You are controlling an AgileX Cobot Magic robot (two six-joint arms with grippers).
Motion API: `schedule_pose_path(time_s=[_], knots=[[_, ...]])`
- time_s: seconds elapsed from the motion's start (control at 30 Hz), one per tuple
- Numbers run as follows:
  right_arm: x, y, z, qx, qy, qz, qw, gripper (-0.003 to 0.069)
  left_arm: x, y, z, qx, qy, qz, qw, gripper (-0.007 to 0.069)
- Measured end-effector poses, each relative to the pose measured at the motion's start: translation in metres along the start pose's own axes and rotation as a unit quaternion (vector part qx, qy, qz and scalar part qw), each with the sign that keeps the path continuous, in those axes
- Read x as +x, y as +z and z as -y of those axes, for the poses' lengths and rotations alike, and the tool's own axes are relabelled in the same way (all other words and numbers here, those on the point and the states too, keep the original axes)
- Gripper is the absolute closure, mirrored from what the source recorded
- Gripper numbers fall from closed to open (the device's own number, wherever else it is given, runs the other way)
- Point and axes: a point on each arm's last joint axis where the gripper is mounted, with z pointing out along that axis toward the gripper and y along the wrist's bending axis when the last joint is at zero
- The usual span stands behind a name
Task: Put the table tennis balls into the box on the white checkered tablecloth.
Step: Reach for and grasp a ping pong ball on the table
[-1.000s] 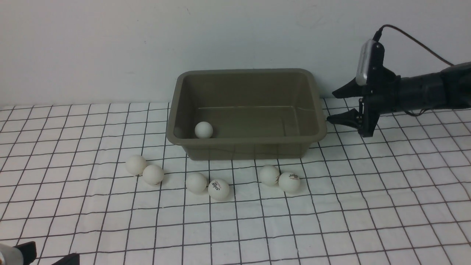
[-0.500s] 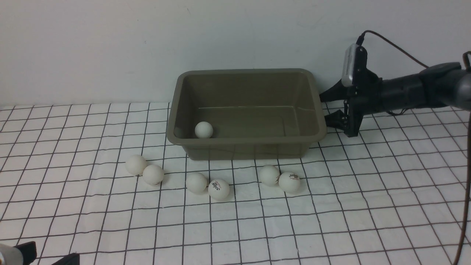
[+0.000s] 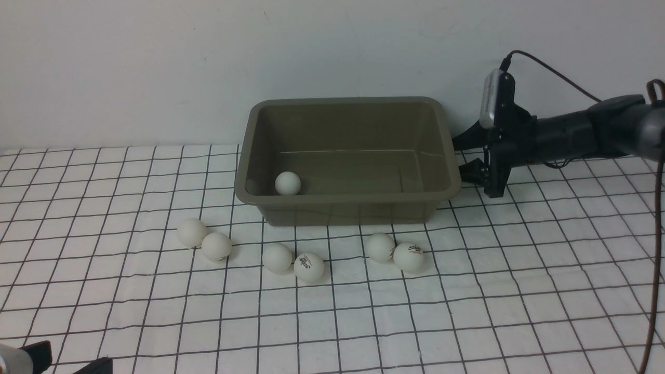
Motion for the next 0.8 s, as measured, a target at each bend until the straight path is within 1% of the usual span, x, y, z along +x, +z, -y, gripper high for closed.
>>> schedule_pose_path(time_s=[0.1, 0.3, 0.47, 0.5, 0.6, 0.67, 0.7, 0.8], knots=[[0.000, 0.004, 0.000, 0.007, -0.004, -0.008, 1.000, 0.0216, 0.000, 0.000, 0.000, 0.000, 0.000, 0.000, 1.000, 0.0154], [-0.005, 0.015, -0.006, -0.002, -0.011, -0.005, 1.000, 0.0216, 0.000, 0.000, 0.000, 0.000, 0.000, 0.000, 1.000, 0.0154], [-0.008, 0.020, -0.006, 0.008, -0.017, -0.017, 1.000, 0.0216, 0.000, 0.000, 0.000, 0.000, 0.000, 0.000, 1.000, 0.0154], [-0.008, 0.022, -0.005, 0.016, -0.017, -0.024, 0.999, 0.0220, 0.000, 0.000, 0.000, 0.000, 0.000, 0.000, 1.000, 0.0154], [-0.005, 0.023, -0.003, 0.027, -0.011, -0.035, 0.999, 0.0258, 0.000, 0.000, 0.000, 0.000, 0.000, 0.000, 1.000, 0.0154], [-0.004, 0.023, -0.002, 0.036, -0.004, -0.040, 0.999, 0.0307, 0.000, 0.000, 0.000, 0.000, 0.000, 0.000, 1.000, 0.0154], [-0.004, 0.023, -0.002, 0.038, -0.003, -0.041, 0.998, 0.0307, 0.000, 0.000, 0.000, 0.000, 0.000, 0.000, 1.000, 0.0154], [0.000, 0.020, 0.003, 0.062, 0.008, -0.052, 0.997, 0.0308, 0.000, 0.000, 0.000, 0.000, 0.000, 0.000, 1.000, 0.0154]])
